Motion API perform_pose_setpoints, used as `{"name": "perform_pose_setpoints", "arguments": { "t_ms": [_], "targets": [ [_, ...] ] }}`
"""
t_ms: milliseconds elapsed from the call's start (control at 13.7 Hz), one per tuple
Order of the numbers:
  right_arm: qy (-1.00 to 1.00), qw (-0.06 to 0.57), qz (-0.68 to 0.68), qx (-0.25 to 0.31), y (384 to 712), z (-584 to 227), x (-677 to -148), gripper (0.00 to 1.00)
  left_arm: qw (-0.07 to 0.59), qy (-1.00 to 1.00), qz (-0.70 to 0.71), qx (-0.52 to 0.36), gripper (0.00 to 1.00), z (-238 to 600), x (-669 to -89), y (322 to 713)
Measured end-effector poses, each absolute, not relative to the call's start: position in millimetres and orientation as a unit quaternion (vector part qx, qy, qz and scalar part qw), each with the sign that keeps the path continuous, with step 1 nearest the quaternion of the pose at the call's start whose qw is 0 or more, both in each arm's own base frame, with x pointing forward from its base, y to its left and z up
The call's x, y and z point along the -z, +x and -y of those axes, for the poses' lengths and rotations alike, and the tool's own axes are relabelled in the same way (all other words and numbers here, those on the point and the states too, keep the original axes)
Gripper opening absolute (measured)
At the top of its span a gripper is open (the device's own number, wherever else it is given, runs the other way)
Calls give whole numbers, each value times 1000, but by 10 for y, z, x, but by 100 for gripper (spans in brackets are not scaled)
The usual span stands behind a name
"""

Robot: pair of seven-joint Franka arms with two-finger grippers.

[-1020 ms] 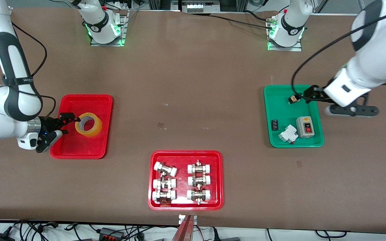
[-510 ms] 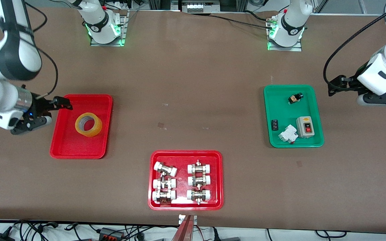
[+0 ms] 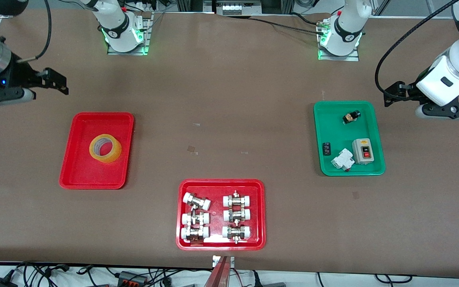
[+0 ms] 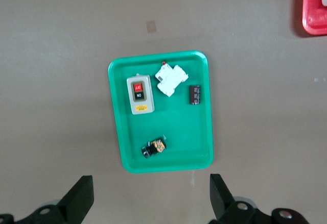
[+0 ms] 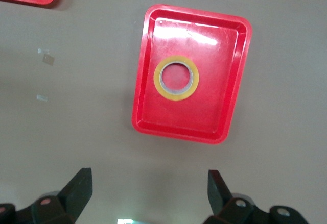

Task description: Left arm passes tape to right arm into tray

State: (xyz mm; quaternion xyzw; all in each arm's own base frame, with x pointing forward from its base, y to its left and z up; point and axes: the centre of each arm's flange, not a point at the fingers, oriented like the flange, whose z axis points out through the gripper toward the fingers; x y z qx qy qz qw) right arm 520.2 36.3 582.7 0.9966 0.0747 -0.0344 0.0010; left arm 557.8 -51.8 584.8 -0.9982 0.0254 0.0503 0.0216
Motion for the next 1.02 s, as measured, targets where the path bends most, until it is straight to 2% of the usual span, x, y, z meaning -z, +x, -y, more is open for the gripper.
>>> {"name": "perform_pose_setpoints", "arguments": {
  "t_ms": [219,437,1020],
  "targets": [
    [997,7,-76,30,5150,-422,-6113,100,13,-998,-21,-49,100,484,-5898,5550],
    [998,6,-67,12,5267,-389,-6293,100,1,-999,-20,-38,100,503,-5953,5550],
    [1000,5,29,-6,5307,-380,-6337,100,-1,-999,-19,-29,100,491,-5993,5550]
  ]
}}
